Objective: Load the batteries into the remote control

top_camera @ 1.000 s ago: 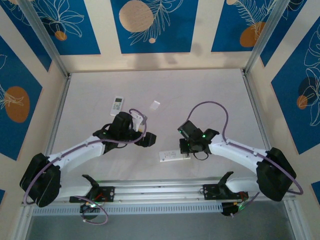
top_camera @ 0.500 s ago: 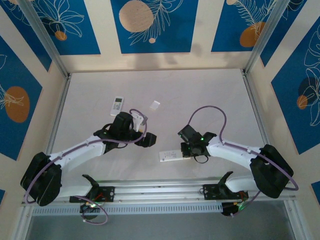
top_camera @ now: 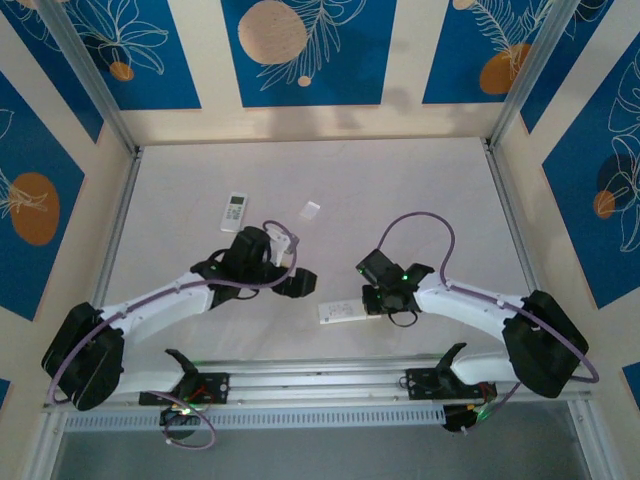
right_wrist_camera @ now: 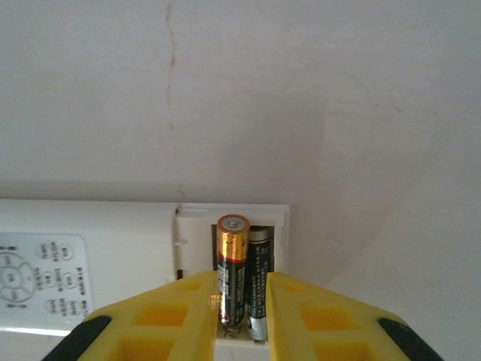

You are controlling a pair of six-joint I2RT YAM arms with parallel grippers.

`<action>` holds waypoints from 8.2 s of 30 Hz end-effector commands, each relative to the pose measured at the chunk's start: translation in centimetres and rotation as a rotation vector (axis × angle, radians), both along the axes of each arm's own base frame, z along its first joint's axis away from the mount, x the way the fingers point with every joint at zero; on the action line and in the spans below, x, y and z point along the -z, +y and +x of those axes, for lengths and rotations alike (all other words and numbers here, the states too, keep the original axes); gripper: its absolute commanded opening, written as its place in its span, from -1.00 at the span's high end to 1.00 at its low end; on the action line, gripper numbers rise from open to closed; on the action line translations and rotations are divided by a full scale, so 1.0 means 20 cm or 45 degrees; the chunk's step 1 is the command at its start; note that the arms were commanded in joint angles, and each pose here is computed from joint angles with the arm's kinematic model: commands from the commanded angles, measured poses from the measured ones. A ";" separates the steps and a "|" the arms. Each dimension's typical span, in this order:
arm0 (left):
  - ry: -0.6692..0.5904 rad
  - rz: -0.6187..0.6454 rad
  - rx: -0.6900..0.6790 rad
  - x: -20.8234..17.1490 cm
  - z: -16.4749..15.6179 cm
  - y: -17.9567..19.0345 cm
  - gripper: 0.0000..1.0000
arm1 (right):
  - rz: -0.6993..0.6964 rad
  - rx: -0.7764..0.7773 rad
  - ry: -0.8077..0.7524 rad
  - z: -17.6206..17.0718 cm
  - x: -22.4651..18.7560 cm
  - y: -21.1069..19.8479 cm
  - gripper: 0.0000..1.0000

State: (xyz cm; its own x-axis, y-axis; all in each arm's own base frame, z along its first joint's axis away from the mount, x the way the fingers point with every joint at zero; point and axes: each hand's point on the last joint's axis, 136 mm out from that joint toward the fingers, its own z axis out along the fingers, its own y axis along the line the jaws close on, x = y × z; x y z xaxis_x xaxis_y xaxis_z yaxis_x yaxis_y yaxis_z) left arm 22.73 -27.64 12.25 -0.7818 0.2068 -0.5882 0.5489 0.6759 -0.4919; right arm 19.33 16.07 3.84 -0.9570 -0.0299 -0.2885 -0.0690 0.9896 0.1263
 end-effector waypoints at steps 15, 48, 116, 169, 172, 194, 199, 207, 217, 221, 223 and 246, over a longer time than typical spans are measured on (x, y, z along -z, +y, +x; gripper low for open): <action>0.266 0.175 0.026 0.31 -0.20 -0.24 -0.31 | 0.122 0.079 0.045 0.07 0.00 0.03 0.58; 0.268 0.162 -0.023 0.34 -0.18 -0.24 -0.30 | 0.071 0.124 0.137 -0.10 0.06 -0.01 0.77; 0.258 0.166 -0.012 0.33 -0.16 -0.26 -0.34 | -0.034 0.324 0.414 -0.35 0.27 -0.09 0.92; -0.106 -0.052 -0.589 -0.18 0.19 0.56 -0.88 | -0.356 -0.746 -0.165 1.37 0.12 0.86 0.83; -0.119 -0.063 -0.593 -0.21 0.21 0.55 -0.88 | -0.286 -0.752 -0.191 1.37 0.02 0.89 1.00; 0.193 -0.186 -0.290 -0.63 0.45 0.10 -0.38 | 0.419 -1.274 -1.239 0.47 -0.98 0.82 1.00; 0.296 -0.195 -0.288 -0.51 0.39 0.02 -0.23 | 0.398 -1.321 -1.246 0.43 -0.96 0.87 1.00; 0.351 -0.177 -0.363 -0.38 0.39 0.01 0.04 | 0.400 -1.340 -1.241 0.39 -0.93 0.93 1.00; 0.309 -0.237 -0.320 -0.38 0.38 -0.01 0.84 | 0.415 -1.294 -1.224 0.40 -0.92 0.93 1.00; 0.062 0.016 -0.384 -0.38 0.47 0.14 1.00 | 0.444 -1.201 -1.148 0.41 -0.96 0.88 0.74; -0.076 0.197 -0.429 -0.38 0.53 0.24 1.00 | 0.498 -1.126 -1.070 0.41 -0.99 0.82 0.54; -0.479 1.292 -0.023 0.22 0.71 -0.25 -0.31 | 0.354 -0.249 -0.770 0.51 -0.82 -0.02 -0.13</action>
